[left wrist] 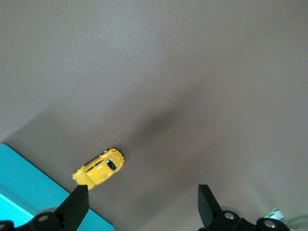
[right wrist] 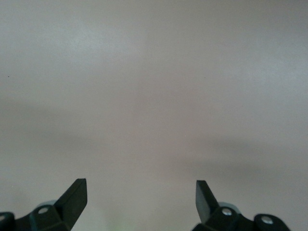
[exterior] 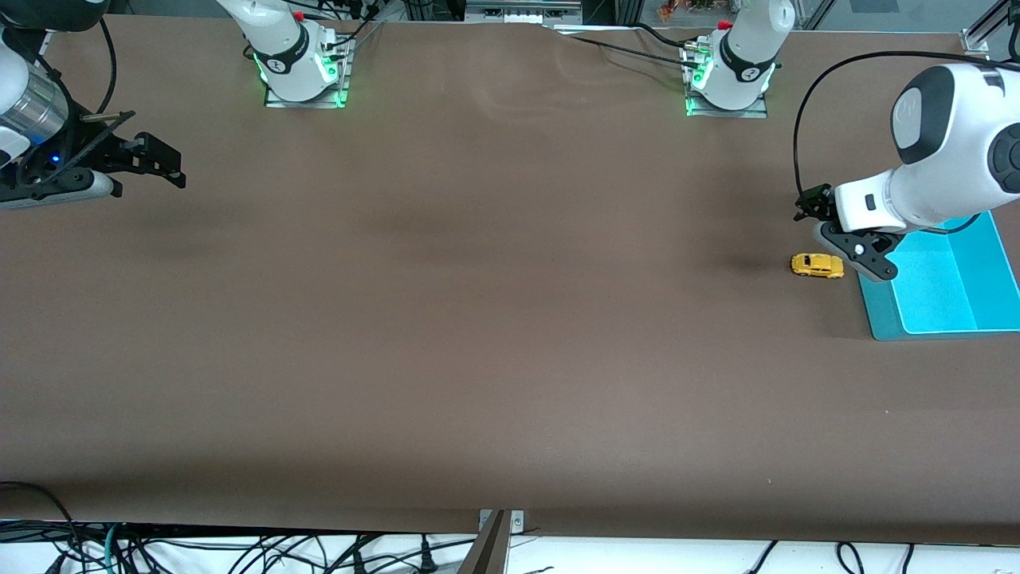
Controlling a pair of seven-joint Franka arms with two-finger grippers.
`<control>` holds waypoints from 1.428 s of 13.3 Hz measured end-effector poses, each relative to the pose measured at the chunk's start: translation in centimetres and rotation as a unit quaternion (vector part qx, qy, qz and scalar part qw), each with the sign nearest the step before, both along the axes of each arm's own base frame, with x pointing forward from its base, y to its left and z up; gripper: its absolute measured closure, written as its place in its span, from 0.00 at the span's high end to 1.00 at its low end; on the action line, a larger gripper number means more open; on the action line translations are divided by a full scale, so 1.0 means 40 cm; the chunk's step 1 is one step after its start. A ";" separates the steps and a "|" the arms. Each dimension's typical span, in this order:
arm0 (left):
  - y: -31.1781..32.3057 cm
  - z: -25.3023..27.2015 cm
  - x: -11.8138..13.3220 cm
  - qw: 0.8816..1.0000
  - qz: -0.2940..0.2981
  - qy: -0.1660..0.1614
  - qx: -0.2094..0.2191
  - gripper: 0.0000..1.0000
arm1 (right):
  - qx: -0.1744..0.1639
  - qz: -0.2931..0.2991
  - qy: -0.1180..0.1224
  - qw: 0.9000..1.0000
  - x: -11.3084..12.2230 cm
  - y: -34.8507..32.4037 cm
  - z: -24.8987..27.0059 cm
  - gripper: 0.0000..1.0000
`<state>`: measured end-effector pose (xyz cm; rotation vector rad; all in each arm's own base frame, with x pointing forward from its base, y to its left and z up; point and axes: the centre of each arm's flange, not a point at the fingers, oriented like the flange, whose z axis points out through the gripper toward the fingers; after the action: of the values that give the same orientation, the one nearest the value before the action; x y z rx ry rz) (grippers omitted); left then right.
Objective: Wind and store yellow beetle car
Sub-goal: 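Lower the left gripper onto the yellow car beside the bin, then close the left gripper on the yellow car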
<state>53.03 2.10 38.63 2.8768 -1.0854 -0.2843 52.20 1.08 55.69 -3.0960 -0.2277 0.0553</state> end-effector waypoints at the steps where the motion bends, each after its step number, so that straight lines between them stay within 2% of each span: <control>1: 0.001 -0.028 -0.011 1.000 -0.027 0.000 0.001 1.00 | 0.000 0.000 -0.001 1.000 0.000 0.000 0.002 1.00; 4: 0.033 -0.131 -0.064 0.993 -0.117 0.010 -0.019 1.00 | -0.001 -0.001 -0.010 1.000 0.005 -0.004 0.030 1.00; 6: 0.116 -0.186 -0.087 0.981 -0.188 -0.003 -0.037 1.00 | -0.001 -0.002 -0.010 1.000 0.004 -0.008 0.047 1.00; 8: 0.203 -0.248 -0.096 0.970 -0.238 -0.014 -0.051 1.00 | -0.001 -0.003 -0.008 1.000 0.004 -0.013 0.049 1.00; 10: 0.222 -0.296 -0.089 0.958 -0.279 -0.025 -0.055 1.00 | 0.000 -0.006 -0.004 1.000 0.008 -0.020 0.041 1.00; 14: 0.229 -0.386 -0.096 0.945 -0.319 -0.026 -0.066 1.00 | 0.001 -0.010 -0.001 1.000 0.013 -0.034 0.032 1.00; 19: 0.236 -0.422 -0.096 0.931 -0.360 -0.018 -0.058 1.00 | 0.001 -0.010 -0.001 1.000 0.013 -0.034 0.033 1.00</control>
<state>49.17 11.53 21.74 2.2706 -2.0469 -0.1766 52.74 -0.28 57.01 -3.0953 -0.1952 0.0509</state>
